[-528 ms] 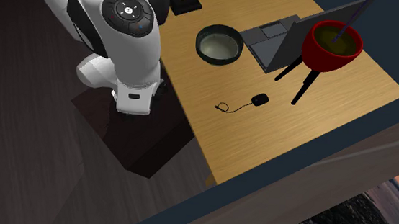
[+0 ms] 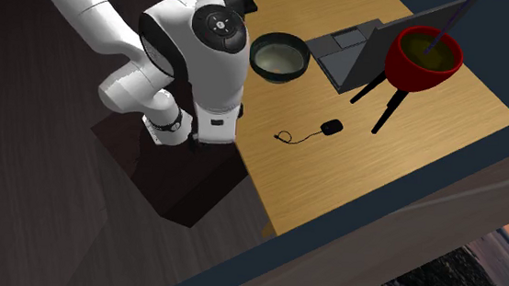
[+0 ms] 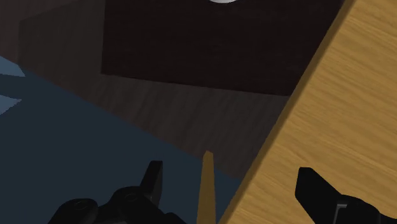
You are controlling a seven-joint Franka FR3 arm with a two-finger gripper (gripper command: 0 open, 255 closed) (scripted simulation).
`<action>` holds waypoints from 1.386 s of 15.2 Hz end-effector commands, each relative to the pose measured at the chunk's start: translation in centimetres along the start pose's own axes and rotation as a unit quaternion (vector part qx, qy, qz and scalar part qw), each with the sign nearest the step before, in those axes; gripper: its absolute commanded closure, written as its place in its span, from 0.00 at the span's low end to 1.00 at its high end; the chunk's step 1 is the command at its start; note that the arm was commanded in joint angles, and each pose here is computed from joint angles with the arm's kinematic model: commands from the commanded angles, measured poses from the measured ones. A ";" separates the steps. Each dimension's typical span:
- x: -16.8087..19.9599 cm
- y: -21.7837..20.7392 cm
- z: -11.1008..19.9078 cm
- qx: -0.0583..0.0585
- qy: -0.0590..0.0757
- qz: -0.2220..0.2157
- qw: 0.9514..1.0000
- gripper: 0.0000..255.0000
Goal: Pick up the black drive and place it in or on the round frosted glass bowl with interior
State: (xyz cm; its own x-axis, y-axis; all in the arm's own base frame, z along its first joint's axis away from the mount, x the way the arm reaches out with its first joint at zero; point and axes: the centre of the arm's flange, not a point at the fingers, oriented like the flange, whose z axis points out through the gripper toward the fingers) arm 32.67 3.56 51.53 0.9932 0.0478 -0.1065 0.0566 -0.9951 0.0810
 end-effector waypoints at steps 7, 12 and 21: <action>4.9 -8.3 2.5 0.013 0.025 -0.047 0.998 0.00; 7.4 -13.7 3.8 0.020 0.040 -0.077 0.996 0.00; 9.4 -18.0 7.4 0.025 0.051 -0.099 0.993 0.00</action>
State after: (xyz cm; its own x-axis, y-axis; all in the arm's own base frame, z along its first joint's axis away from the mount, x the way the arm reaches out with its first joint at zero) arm 40.27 21.35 42.33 0.9687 0.2479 -0.0142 0.2482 -0.9685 0.0187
